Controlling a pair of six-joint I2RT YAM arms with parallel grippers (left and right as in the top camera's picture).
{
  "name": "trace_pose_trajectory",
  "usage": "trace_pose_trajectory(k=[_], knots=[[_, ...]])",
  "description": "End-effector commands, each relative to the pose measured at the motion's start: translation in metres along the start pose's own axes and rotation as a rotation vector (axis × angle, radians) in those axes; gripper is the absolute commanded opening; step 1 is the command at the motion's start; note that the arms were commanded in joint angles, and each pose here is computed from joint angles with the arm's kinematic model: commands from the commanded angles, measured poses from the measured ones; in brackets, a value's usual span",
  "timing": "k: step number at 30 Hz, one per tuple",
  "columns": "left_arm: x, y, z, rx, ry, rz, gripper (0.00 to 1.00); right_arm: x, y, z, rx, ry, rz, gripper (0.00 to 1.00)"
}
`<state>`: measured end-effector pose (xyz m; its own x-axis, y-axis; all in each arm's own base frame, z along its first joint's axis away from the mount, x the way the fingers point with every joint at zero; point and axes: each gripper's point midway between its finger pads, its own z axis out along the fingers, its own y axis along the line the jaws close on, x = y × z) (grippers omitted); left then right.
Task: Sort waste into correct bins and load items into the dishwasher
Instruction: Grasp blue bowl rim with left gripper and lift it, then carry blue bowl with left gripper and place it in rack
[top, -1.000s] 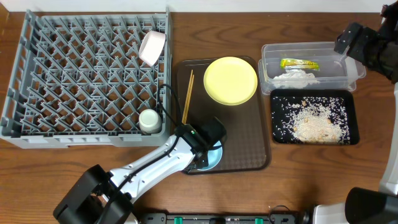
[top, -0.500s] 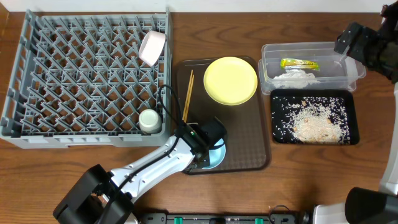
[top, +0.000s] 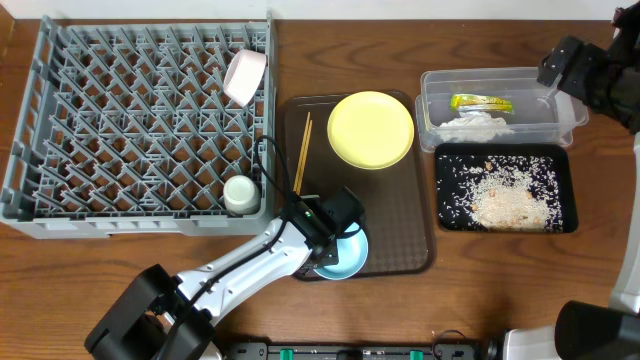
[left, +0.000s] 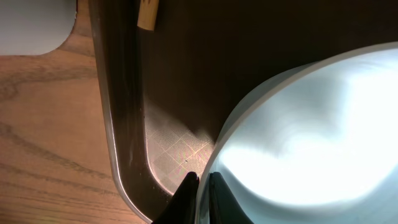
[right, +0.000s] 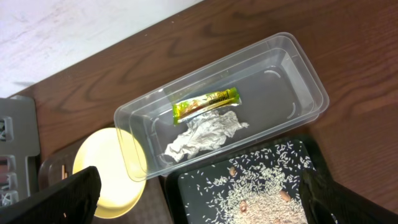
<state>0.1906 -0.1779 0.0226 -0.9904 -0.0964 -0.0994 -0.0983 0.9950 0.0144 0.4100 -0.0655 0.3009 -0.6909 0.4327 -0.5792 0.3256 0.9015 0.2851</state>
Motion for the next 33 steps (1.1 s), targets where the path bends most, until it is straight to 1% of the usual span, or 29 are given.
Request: trace_pose_trajectory(k=[1,5,8,13,19,22,24,27,29,33], knots=[[-0.004,0.012,0.000,-0.051,-0.033,0.023,0.07,-0.002,0.001,0.000,-0.004,-0.002,0.007,0.99],[-0.023,0.016,-0.011,-0.060,-0.100,0.070,0.08,-0.002,0.001,0.000,-0.004,-0.002,0.007,0.99],[-0.047,0.021,-0.029,-0.069,-0.195,0.075,0.07,-0.002,0.001,0.000,-0.004,-0.002,0.007,0.99],[-0.092,0.024,-0.068,-0.055,-0.414,0.101,0.07,-0.002,0.001,0.000,-0.004,-0.002,0.007,0.99],[-0.134,0.024,-0.110,-0.076,-0.656,0.161,0.07,-0.002,0.001,0.000,-0.004,-0.002,0.007,0.99],[-0.152,0.033,-0.128,-0.162,-0.767,0.178,0.08,-0.002,0.001,0.000,-0.004,-0.002,0.007,0.99],[-0.165,0.046,-0.143,-0.270,-0.850,0.173,0.07,-0.002,0.001,0.000,-0.004,-0.002,0.007,0.99],[-0.182,0.070,-0.175,-0.449,-0.985,0.103,0.07,-0.002,0.001,0.000,-0.004,-0.002,0.007,0.99],[-0.193,0.078,-0.189,-0.508,-1.025,0.106,0.07,-0.002,0.001,0.000,-0.004,-0.002,0.007,0.99],[-0.214,0.100,-0.203,-0.583,-1.052,0.102,0.08,-0.002,0.001,0.000,-0.004,-0.002,0.007,0.99]])
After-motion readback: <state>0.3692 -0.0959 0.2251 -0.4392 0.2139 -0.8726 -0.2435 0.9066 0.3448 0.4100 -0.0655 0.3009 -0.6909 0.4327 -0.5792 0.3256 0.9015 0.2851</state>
